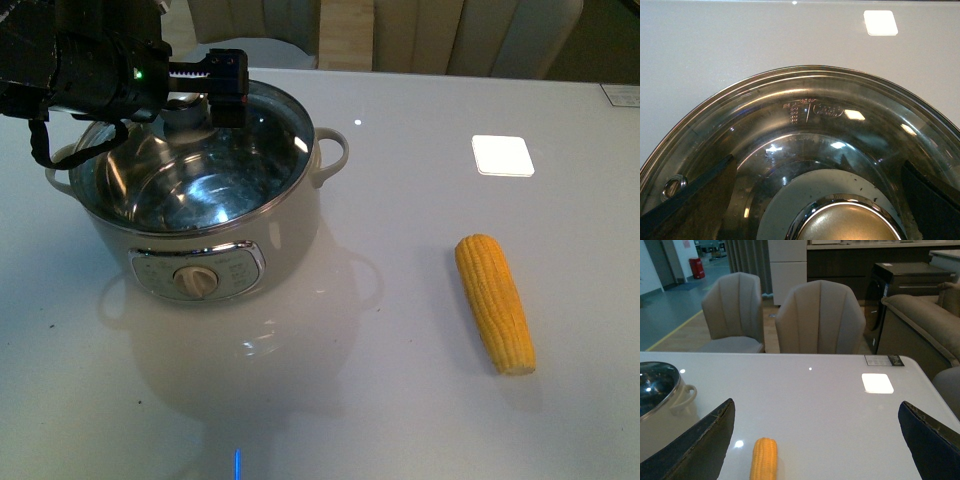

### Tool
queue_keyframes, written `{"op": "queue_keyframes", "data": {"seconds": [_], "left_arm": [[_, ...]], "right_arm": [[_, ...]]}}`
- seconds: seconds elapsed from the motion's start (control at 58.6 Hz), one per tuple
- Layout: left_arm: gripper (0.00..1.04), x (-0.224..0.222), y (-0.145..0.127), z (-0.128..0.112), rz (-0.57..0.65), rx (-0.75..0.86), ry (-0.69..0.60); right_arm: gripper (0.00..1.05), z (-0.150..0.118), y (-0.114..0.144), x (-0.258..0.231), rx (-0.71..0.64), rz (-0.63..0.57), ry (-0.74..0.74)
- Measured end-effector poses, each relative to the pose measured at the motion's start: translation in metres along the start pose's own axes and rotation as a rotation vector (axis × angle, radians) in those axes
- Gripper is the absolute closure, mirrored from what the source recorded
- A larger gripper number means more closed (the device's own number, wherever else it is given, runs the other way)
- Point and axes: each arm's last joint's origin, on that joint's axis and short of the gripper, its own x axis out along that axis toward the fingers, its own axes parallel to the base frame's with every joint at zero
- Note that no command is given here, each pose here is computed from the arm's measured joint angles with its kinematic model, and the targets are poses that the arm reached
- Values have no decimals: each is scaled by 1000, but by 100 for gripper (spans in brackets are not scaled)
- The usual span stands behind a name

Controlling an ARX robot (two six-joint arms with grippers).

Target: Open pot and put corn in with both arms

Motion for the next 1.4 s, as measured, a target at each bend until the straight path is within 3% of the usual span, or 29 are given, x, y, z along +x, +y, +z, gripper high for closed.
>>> {"op": "queue_keyframes", "data": {"seconds": [0.136,0.426,1.109,1.398], "left_arm": [[16,0,0,0,1,0,-1],[62,0,-6,1,-1,6,-18],[63,-4,-7,6,40,6,-21],[63,-19,-7,30,53,-6,-55]], "right_arm": [[9,0,0,0,0,0,0],[9,0,0,0,0,0,0],[9,0,0,0,0,0,0],[9,0,0,0,0,0,0]]}}
